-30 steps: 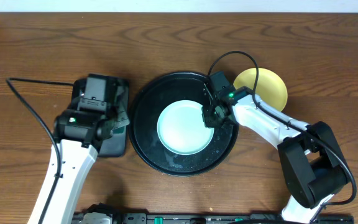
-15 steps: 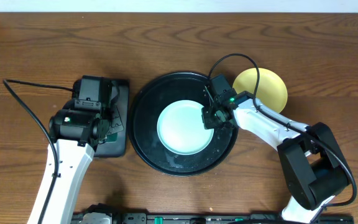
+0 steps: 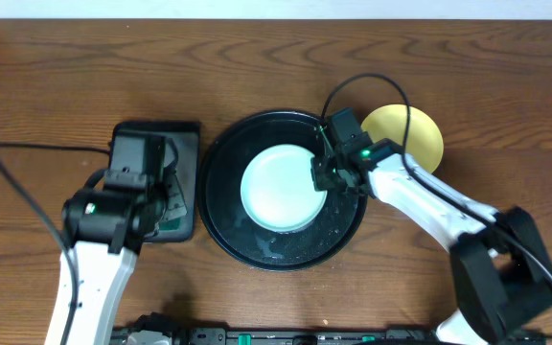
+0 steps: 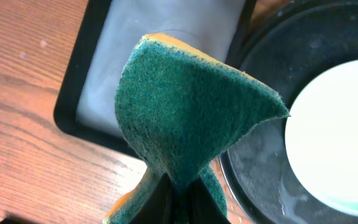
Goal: Clean dirty plates on tray and stack at the side
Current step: 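Lift the mint plate off the tray with the right gripper, tilting it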
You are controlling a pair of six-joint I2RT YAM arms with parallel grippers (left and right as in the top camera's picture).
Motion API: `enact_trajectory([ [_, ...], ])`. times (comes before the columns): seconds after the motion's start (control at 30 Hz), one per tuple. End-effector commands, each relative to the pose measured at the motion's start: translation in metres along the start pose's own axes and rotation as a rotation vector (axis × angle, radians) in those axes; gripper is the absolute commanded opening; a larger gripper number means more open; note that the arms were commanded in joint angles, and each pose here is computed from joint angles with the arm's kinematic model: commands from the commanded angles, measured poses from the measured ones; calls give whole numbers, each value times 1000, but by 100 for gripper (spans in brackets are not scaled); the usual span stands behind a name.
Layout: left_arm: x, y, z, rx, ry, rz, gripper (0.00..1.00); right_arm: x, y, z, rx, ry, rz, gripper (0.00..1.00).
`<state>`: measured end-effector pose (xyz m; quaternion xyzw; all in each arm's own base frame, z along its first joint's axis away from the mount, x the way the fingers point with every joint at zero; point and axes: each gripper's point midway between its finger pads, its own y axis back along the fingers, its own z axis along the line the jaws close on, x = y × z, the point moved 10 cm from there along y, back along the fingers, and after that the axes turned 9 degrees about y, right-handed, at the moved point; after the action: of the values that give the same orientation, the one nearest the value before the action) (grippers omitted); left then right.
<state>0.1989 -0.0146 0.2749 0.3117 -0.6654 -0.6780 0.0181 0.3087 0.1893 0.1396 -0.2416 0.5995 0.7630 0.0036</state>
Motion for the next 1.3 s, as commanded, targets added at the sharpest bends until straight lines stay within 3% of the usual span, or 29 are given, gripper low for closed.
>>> enact_trajectory([
  [0.0,6,23,8,52,-6,-59,7,-22,39,5,-13,11,-149,1],
  [0.27,28,55,28,107,10,-146,8,-34,49,17,13,-18,-267,1],
  [0.87,29,59,30,119,14,-165,7,-55,21,137,13,115,-731,1],
  [1.1,29,59,30,119,14,-164,7,-53,-17,170,-15,279,-867,2],
  [1.27,29,59,30,119,14,-164,7,-56,-18,183,44,438,-997,2],
])
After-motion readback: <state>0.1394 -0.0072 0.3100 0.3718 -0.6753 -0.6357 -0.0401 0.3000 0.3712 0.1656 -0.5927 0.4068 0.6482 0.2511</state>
